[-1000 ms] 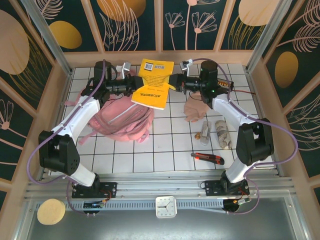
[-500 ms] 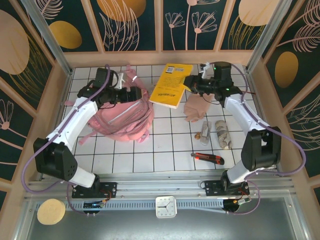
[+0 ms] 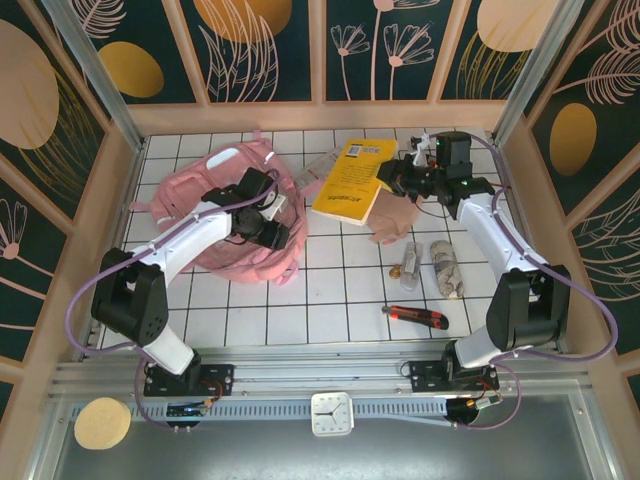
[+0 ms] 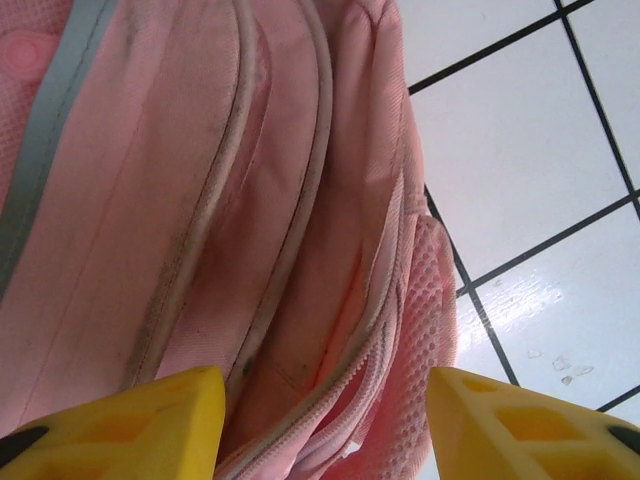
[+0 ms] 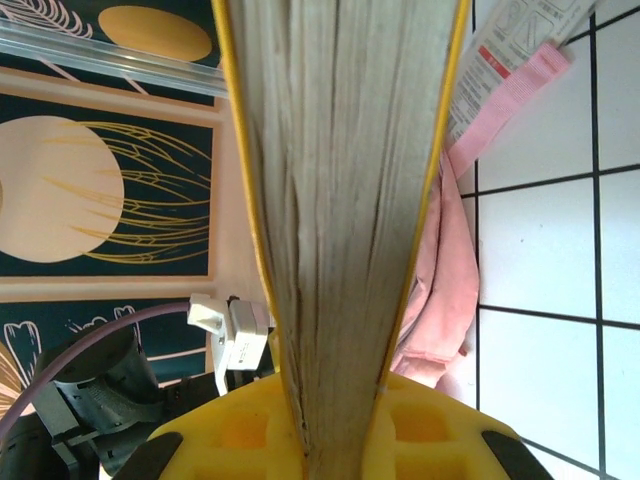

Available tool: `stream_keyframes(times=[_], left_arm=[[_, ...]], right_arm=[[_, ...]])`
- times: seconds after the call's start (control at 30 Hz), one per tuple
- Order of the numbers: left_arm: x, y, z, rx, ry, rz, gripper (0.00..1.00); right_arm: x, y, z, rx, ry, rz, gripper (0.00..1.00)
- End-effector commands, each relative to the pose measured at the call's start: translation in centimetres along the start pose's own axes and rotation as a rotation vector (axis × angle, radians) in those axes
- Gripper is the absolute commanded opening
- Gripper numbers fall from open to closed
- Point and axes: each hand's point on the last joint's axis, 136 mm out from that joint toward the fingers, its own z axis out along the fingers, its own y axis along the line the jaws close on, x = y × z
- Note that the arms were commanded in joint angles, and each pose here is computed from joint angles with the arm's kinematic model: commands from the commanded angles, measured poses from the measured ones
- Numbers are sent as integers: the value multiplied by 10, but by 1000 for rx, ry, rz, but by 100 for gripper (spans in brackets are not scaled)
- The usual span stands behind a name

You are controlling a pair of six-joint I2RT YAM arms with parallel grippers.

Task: Pack books, pencil case, and school supplies into a backpack

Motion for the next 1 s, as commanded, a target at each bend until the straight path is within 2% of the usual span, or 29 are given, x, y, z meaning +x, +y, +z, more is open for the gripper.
stream_keyframes(times=[0.0, 0.17, 0.27, 0.33, 0.47, 0.5, 0.53, 0.6, 0.7, 0.8, 0.87, 0.97], left_arm=[[19, 7, 14, -24, 74, 14, 52], [30, 12, 23, -40, 102, 5, 48], [31, 16, 26, -63, 110, 4, 42], [31, 20, 27, -82, 117, 2, 29], [29, 22, 29, -96, 127, -2, 11], [28, 22, 29, -98, 127, -4, 4], [28, 23, 28, -105, 126, -5, 0], [24, 25, 23, -121, 118, -12, 0], [3, 24, 1, -137, 63, -41, 0], [-39, 23, -45, -166, -72, -116, 0], [-64, 15, -74, -132, -174, -166, 0], [-82, 3, -104, -71, -271, -192, 0]], right_arm=[[-1, 27, -13, -55, -35, -88, 0], [-1, 29, -13, -58, -35, -88, 0], [1, 30, -13, -57, -36, -92, 0], [3, 31, -14, -60, -34, -92, 0], [6, 33, -15, -61, -33, -97, 0], [8, 33, -16, -60, -33, -98, 0], [9, 34, -17, -60, -35, -99, 0], [11, 34, -18, -59, -32, -97, 0], [20, 37, -15, -67, -6, -91, 0], [34, 32, -7, -56, 30, -64, 0], [44, 22, 1, -47, 59, -24, 0], [62, 17, 17, -62, 120, 13, 0]])
